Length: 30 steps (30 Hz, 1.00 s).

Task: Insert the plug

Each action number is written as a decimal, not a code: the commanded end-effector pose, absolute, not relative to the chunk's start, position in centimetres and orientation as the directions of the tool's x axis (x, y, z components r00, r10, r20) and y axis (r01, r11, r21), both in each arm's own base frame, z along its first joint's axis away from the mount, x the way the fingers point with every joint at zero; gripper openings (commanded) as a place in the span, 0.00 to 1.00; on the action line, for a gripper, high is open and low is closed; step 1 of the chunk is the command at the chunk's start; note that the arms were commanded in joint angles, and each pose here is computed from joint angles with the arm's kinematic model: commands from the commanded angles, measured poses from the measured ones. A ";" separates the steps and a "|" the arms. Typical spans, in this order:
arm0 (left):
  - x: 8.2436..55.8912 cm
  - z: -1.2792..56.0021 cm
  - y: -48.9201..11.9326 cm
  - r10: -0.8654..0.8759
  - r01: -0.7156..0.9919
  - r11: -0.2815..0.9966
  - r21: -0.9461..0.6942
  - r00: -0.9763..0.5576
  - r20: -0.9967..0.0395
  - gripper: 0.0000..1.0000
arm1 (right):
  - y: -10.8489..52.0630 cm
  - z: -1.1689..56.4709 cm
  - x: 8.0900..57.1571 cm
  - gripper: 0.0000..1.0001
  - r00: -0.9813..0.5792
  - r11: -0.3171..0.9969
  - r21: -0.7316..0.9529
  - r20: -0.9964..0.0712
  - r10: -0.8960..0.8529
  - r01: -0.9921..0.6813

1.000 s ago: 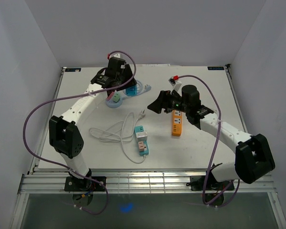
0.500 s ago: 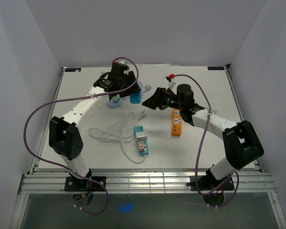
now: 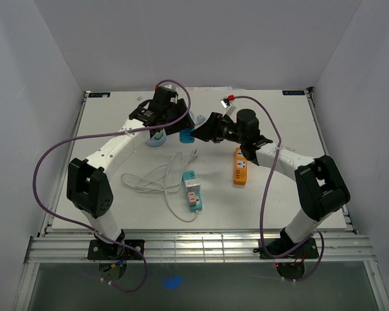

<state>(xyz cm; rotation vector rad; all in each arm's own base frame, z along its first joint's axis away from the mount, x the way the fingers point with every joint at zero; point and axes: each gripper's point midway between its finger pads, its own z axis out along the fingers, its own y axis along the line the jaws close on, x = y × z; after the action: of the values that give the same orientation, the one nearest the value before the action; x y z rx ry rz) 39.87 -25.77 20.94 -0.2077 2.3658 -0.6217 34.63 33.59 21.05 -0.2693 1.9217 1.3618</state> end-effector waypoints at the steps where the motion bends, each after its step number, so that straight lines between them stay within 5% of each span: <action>1: 39.0 24.2 -26.2 -0.327 0.067 0.840 -0.538 -0.730 -0.600 0.53 | 34.2 23.7 35.9 0.66 -0.649 0.376 0.706 -0.705 0.286 -0.600; 13: 38.5 24.6 -27.0 -0.323 0.088 0.822 -0.563 -0.742 -0.588 0.54 | 34.8 22.5 36.4 0.42 -0.674 0.364 0.728 -0.681 0.285 -0.582; 18: 38.2 24.4 -27.2 -0.308 0.101 0.820 -0.564 -0.752 -0.583 0.60 | 34.9 22.5 36.2 0.09 -0.676 0.352 0.728 -0.682 0.280 -0.589; 30: 38.0 25.9 -25.5 -0.331 0.086 0.818 -0.568 -0.738 -0.588 0.96 | 33.8 22.4 35.0 0.08 -0.682 0.351 0.732 -0.677 0.277 -0.584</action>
<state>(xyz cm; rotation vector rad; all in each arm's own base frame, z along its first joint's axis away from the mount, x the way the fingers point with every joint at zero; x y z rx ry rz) 38.74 -26.52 21.75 -0.1785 2.3714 -0.6981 35.26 34.39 19.81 -0.2391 1.9413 1.4177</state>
